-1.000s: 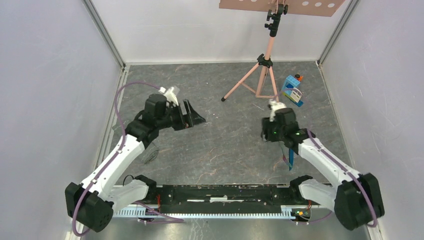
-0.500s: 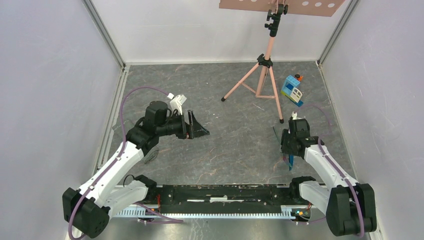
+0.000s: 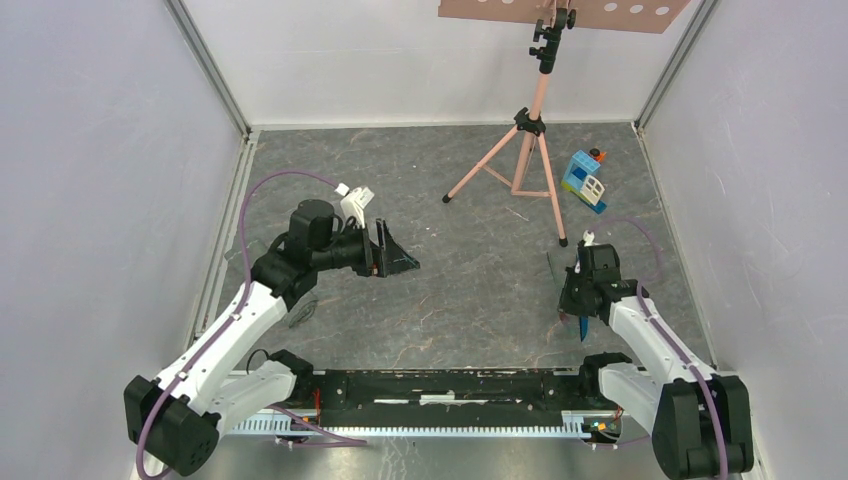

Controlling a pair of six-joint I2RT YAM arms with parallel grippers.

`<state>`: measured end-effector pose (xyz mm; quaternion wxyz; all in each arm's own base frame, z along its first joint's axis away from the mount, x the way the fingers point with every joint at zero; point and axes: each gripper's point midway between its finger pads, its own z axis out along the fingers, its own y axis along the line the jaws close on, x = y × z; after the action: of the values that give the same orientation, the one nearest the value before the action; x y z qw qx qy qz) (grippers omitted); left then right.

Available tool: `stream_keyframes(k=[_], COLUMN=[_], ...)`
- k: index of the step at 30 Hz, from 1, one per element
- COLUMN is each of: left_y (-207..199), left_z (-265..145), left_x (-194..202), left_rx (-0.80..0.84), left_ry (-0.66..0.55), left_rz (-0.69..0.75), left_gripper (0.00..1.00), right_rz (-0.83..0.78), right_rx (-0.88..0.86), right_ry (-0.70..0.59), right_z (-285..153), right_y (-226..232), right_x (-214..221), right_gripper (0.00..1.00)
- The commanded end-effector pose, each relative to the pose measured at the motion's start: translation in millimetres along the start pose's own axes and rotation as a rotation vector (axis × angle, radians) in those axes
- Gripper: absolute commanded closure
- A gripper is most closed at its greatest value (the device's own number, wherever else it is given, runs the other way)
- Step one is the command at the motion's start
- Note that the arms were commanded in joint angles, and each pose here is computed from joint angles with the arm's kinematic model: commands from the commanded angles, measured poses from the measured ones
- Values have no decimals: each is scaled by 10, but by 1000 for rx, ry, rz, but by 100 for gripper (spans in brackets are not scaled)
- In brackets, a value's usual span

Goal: Fold the napkin into a case and place the utensils inside
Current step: Pick up the fork from the center of the board, then pass from the right arm to the left

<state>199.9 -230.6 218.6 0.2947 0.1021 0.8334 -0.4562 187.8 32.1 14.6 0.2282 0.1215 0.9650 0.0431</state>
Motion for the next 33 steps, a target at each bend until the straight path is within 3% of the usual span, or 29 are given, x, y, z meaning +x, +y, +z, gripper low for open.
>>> stream_keyframes(k=[1, 4, 6, 9, 12, 16, 21, 24, 28, 33], left_y=[-182, -229, -340, -667, -768, -712, -687, -691, -571, -541], left_z=[23, 111, 173, 202, 195, 263, 378, 415, 447, 510], left_x=[-163, -202, -218, -155, -127, -82, -24, -69, -68, -32], left_rx=[84, 90, 83, 156, 135, 50, -62, -129, -189, -236], left_ry=[-43, -92, -165, -347, -444, -425, -344, -261, -144, -136], left_rz=[76, 132, 251, 578, 903, 1257, 1731, 2001, 2196, 2320], left_gripper=[12, 12, 12, 13, 11, 6, 9, 11, 19, 33], right_rz=[112, 274, 389, 548, 494, 321, 110, 7, -49, -53], right_rx=[-249, -477, -626, -837, -1041, -1065, -1173, -1187, -1186, -1198], right_ry=[-34, -17, -23, -29, -10, 140, 265, 267, 287, 339], right_z=[-124, -317, -489, -820, -1231, -1379, -1609, -1713, -1771, -1831], right_y=[533, 1047, 1366, 1746, 2130, 2392, 2555, 2647, 2623, 2609], right_x=[-225, -388, -499, -696, -839, -666, -360, -219, -115, 37], right_gripper=[100, 100, 100, 100, 100, 100, 100, 100, 99, 100])
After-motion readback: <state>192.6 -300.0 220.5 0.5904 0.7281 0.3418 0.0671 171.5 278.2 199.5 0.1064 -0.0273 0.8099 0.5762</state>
